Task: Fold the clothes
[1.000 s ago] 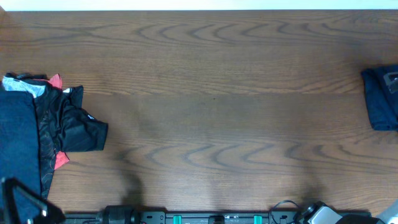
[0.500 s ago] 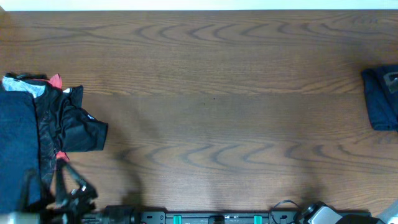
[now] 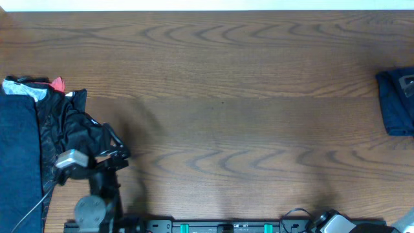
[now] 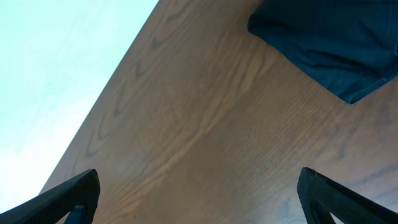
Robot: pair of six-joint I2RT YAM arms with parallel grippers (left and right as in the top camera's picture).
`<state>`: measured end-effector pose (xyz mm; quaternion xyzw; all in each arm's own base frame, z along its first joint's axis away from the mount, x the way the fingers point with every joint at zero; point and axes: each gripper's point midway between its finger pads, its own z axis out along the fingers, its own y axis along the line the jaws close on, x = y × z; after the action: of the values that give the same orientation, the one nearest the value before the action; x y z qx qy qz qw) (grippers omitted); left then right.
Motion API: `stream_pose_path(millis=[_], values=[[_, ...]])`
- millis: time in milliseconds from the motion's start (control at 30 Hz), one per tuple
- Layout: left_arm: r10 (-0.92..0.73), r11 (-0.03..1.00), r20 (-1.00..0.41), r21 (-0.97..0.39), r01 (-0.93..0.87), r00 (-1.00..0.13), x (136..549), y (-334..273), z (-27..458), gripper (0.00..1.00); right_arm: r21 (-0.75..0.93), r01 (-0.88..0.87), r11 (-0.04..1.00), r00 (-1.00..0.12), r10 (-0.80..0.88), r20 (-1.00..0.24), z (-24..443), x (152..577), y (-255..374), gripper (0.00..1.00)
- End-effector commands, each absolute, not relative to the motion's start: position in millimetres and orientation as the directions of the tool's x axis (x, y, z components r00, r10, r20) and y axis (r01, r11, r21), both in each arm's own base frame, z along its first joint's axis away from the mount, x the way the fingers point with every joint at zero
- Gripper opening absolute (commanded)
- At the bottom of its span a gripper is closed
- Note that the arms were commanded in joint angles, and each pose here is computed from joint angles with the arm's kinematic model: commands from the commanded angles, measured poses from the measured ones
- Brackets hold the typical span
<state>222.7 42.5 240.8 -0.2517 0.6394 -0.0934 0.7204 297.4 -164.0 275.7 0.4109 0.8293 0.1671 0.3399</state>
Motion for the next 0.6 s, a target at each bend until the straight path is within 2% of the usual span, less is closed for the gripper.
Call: stream_pose_path(millis=[0,367,567], values=[[-0.464,0.853,-0.875,-0.483,-0.198,0.136,233.5,42.3,207.2,0.80,0.564,0.561,0.606,-0.434,0.796,-0.423,277.1,298.3,-160.3,0.99],[-0.472,0.843,-0.876,-0.480,-0.242,0.095,240.8,45.6,166.0,0.81,0.564,0.561,0.606,-0.434,0.796,-0.423,277.1,298.3,-160.3,0.99],[-0.473,0.842,-0.881,-0.453,-0.295,0.004,238.4,46.0,140.7,0.80,0.564,0.561,0.606,-0.434,0.796,-0.423,277.1,298.3,-160.3,0.99]])
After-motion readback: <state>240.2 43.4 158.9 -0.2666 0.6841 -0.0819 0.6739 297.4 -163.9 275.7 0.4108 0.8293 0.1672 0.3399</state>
